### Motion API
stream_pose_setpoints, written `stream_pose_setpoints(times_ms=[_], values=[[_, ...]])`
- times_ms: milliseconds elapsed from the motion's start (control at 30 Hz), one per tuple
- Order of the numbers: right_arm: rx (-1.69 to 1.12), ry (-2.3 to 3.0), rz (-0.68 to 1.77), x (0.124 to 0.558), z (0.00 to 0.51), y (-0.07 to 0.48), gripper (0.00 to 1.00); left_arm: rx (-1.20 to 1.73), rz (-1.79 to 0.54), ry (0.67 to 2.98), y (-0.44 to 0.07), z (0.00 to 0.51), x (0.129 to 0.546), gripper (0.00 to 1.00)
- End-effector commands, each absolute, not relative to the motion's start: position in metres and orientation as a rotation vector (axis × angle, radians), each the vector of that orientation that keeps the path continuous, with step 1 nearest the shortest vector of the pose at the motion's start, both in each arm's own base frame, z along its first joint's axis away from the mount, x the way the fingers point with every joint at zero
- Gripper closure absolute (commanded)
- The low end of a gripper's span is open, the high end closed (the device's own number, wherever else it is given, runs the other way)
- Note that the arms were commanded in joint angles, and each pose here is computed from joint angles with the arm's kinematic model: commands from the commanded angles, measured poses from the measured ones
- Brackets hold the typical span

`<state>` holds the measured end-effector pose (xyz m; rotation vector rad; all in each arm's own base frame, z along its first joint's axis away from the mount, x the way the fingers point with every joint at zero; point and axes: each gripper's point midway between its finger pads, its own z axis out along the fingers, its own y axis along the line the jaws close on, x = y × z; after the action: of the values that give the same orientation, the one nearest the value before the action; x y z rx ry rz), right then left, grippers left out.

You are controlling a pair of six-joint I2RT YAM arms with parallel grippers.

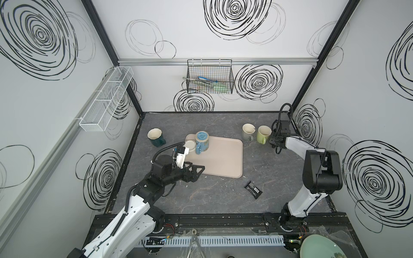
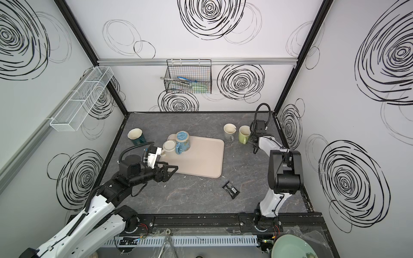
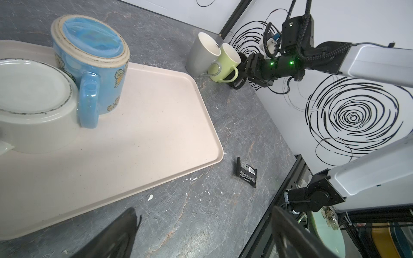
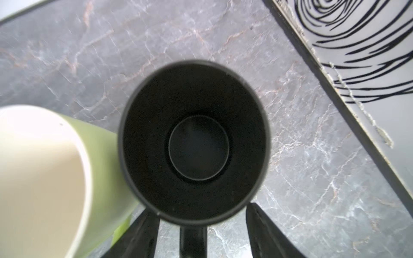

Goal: Turn the mug right side up
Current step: 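Lower the black mug upright beside the light green mug and release, then move the right gripper back over the blue butterfly mug on the tray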

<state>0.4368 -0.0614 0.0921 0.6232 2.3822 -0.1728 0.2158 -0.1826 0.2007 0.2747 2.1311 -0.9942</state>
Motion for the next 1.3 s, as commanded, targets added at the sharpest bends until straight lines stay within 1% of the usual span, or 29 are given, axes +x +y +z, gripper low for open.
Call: stream_pose_setpoints(times_ms=[0, 167, 333, 433, 600, 767, 867, 933, 1067, 1267], values=[[0.626, 2.285, -0.163, 0.442, 0.133, -0.061, 0.28, 0.296, -0.977, 2.107, -0.183, 0.203, 0.218, 0.04], [0.612, 2.164, -0.128, 0.437, 0.179, -0.049, 0.25, 0.280, -0.970, 2.109, -0.181, 0.203, 0.220, 0.04], [0.494, 2.065, -0.030, 0.426, 0.225, -0.011, 0.22, 0.252, -0.939, 2.102, -0.175, 0.206, 0.223, 0.04], [0.432, 2.027, 0.070, 0.411, 0.246, 0.022, 0.20, 0.236, -0.919, 2.097, -0.172, 0.206, 0.224, 0.04], [0.297, 2.002, 0.295, 0.383, 0.260, 0.097, 0.16, 0.203, -0.899, 2.097, -0.168, 0.207, 0.227, 0.04], [0.164, 2.032, 0.478, 0.358, 0.253, 0.180, 0.15, 0.145, -0.877, 2.117, -0.160, 0.206, 0.228, 0.04], [0.094, 2.057, 0.509, 0.351, 0.240, 0.222, 0.15, 0.071, -0.860, 2.120, -0.151, 0.210, 0.228, 0.04], [0.058, 2.087, 0.493, 0.353, 0.226, 0.247, 0.15, 0.048, -0.864, 2.101, -0.147, 0.216, 0.226, 0.04], [0.001, 2.138, 0.539, 0.358, 0.200, 0.294, 0.15, 0.041, -0.856, 2.091, -0.144, 0.223, 0.225, 0.04], [-0.086, 2.183, 0.591, 0.366, 0.173, 0.347, 0.15, 0.060, -0.799, 2.045, -0.137, 0.239, 0.230, 0.04]])
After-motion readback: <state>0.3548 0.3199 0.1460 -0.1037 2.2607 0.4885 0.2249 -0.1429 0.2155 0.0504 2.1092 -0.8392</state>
